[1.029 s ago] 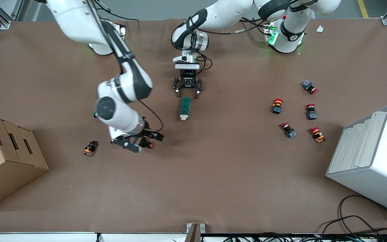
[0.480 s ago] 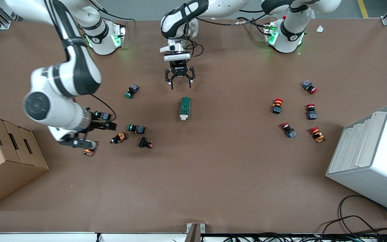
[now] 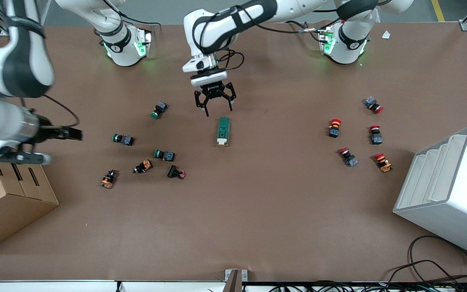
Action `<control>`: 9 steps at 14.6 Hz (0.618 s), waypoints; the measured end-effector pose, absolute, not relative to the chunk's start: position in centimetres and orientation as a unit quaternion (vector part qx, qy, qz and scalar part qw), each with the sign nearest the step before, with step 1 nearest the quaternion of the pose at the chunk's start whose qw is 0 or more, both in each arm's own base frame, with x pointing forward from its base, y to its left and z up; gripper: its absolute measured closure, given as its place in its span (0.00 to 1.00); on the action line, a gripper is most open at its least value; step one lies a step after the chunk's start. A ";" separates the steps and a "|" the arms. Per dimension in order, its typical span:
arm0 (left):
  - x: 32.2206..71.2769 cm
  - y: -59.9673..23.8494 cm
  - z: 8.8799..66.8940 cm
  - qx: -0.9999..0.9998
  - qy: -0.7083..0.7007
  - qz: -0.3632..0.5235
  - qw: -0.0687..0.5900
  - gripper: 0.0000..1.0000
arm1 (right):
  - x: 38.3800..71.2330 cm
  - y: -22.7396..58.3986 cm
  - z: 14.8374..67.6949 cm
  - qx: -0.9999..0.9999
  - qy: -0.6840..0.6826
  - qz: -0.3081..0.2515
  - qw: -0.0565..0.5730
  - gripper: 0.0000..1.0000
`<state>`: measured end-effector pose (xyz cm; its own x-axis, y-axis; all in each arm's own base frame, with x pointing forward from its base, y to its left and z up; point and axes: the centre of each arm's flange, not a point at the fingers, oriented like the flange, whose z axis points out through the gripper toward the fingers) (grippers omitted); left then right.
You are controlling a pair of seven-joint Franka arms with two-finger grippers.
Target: Close load switch with both arms
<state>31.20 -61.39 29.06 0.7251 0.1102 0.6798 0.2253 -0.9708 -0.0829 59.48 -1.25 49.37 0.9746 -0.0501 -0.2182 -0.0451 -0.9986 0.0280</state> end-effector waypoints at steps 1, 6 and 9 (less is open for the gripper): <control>33.5 -60.8 31.0 -0.933 -0.100 -0.337 0.082 0.01 | 59.5 -2.6 50.9 0.994 -0.022 -0.106 0.009 0.00; 43.2 -55.3 39.4 -0.958 -0.125 -0.245 0.088 0.00 | 59.6 -4.8 56.1 0.996 -0.028 -0.088 0.007 0.00; 48.0 -50.3 44.9 -0.969 -0.126 -0.196 0.081 0.00 | 59.7 -4.6 57.3 0.996 -0.026 -0.079 0.008 0.00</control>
<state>48.04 -50.32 44.89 0.8908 0.2133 0.4012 0.2767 -0.9550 -0.1066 59.71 -4.58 57.32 0.9860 -0.0533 -0.1578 -0.0509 -0.9985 0.0193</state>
